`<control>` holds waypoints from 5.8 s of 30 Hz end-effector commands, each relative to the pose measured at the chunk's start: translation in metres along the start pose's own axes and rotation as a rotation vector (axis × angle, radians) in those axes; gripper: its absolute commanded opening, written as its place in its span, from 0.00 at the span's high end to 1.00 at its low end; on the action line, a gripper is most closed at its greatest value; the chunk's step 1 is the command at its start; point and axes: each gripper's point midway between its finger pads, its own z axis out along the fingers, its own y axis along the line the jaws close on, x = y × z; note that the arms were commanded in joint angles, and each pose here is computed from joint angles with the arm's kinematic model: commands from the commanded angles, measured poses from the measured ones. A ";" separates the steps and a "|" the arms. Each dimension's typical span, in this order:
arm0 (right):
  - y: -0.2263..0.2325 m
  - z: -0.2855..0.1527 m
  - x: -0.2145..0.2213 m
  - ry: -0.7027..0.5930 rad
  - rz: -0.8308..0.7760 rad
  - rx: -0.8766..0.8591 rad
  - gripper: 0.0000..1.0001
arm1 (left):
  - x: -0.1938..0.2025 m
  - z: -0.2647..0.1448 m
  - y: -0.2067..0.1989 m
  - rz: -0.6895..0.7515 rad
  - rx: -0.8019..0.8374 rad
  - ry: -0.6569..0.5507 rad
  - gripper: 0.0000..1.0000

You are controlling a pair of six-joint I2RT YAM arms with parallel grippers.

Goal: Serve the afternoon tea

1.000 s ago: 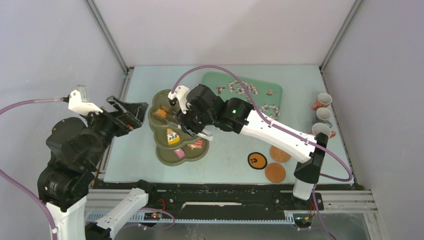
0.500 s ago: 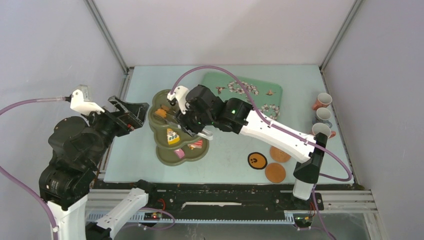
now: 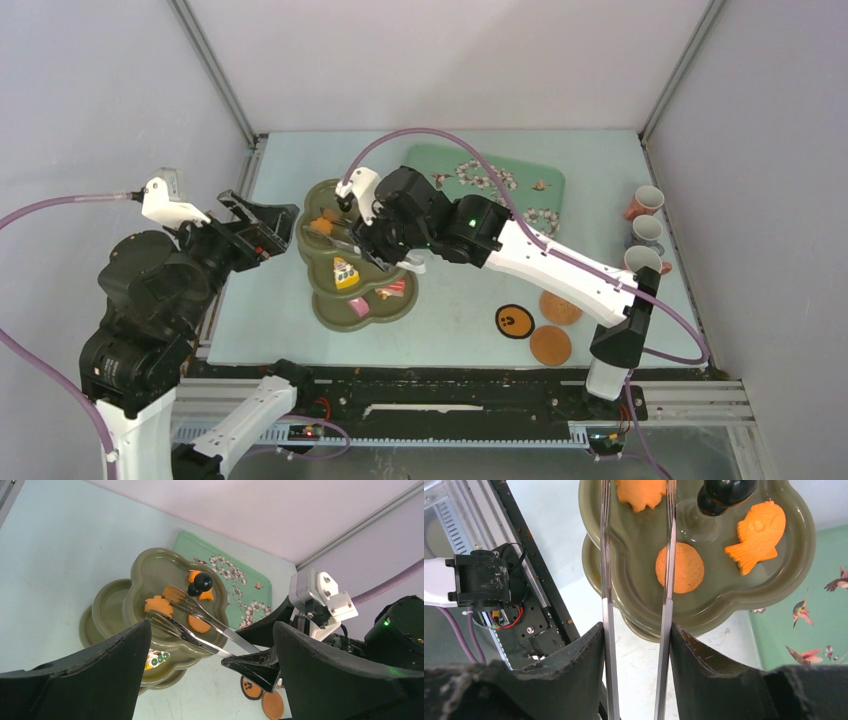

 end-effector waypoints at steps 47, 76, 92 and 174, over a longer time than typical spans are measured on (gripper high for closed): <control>-0.093 -0.081 0.219 0.330 0.600 0.243 0.62 | 0.001 0.028 -0.017 -0.055 0.054 0.008 0.02; -0.051 0.043 0.276 0.408 0.628 0.289 0.54 | 0.032 0.010 0.010 -0.097 -0.024 0.070 0.02; -0.042 0.052 0.265 0.398 0.760 0.239 0.31 | 0.036 -0.001 0.006 -0.084 0.017 0.087 0.02; -0.082 0.017 0.272 0.428 0.852 0.636 1.00 | 0.037 -0.026 -0.015 0.335 0.233 0.171 0.02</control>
